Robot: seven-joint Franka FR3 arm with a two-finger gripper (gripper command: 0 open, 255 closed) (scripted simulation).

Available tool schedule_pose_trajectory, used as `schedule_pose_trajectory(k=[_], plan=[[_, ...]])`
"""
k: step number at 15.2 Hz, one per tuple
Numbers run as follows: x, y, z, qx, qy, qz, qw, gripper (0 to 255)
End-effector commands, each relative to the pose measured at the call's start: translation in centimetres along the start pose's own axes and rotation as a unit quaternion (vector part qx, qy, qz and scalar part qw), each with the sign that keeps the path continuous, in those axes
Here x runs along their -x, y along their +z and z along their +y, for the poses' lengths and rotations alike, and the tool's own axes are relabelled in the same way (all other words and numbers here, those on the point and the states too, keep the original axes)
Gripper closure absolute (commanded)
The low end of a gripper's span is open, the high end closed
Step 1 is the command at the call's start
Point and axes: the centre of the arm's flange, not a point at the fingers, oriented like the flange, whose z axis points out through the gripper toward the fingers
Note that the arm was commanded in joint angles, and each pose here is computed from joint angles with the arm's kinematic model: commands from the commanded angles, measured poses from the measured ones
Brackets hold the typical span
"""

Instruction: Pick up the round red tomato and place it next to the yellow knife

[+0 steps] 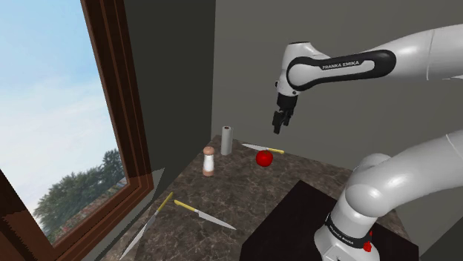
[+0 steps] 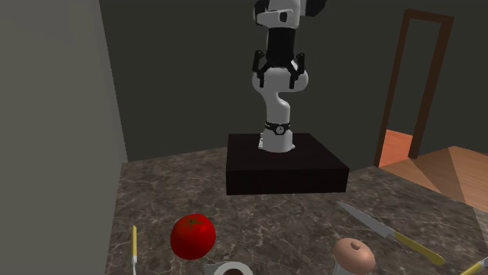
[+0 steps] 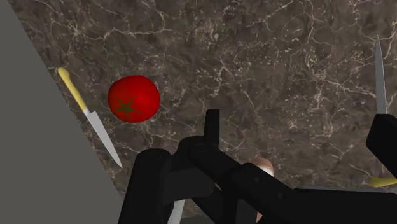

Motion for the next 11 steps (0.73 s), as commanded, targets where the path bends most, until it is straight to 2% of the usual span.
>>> schedule_pose_trajectory(k=[1, 11], plan=[[-0.9, 1.9, 1.9, 0.001, -0.016, -0.003, 0.9999, 0], [-5.9, 11.0, 10.2, 0.003, -0.087, -0.019, 0.9960, 0]])
